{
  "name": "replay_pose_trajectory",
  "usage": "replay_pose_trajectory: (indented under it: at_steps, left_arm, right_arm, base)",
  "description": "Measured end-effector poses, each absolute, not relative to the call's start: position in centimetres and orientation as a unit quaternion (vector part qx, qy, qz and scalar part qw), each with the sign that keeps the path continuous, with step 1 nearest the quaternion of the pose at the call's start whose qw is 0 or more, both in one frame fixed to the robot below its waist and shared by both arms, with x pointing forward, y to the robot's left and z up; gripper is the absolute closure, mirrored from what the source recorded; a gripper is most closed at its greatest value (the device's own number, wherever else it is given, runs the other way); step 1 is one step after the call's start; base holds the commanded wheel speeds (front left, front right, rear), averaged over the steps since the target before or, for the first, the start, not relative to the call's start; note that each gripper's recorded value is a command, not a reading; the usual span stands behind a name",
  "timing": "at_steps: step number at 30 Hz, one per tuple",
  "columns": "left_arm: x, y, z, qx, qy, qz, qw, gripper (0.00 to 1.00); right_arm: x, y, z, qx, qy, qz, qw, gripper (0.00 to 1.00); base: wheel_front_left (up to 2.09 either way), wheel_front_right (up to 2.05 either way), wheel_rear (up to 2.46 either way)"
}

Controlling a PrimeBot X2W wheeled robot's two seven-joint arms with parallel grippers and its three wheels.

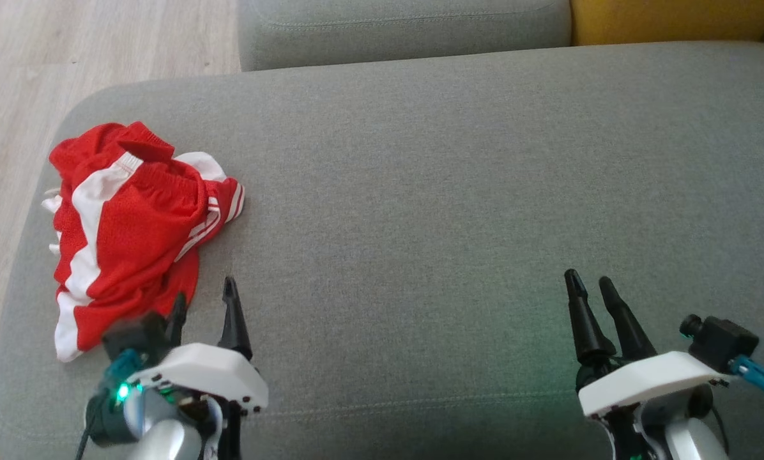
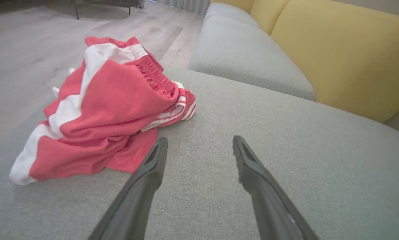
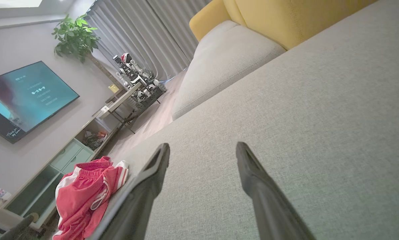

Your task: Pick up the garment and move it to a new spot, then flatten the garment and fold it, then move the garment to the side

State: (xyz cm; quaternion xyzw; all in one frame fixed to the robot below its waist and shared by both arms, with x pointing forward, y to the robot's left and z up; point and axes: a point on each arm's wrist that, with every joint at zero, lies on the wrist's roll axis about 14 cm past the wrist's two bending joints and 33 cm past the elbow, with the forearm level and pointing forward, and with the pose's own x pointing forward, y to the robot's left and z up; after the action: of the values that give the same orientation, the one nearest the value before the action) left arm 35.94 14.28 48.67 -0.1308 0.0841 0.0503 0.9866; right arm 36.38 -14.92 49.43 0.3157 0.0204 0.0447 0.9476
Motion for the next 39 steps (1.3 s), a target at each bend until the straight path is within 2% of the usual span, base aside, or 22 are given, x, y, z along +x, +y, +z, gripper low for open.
replay_pose_trajectory:
  at_steps: [17,39]
  left_arm:
    - [35.3,12.4,52.5,-0.016,-0.014,0.024,0.999,0.0]
    - [33.8,10.1,55.9,0.062,-0.121,-0.014,0.991,0.0]
  right_arm:
    - [36.4,-13.3,51.3,0.216,-0.016,0.082,0.973,0.0]
    - [36.2,-12.7,53.4,0.099,-0.069,0.103,0.987,0.0]
  base:
    - [0.0,0.0,0.0]
    - [0.0,0.0,0.0]
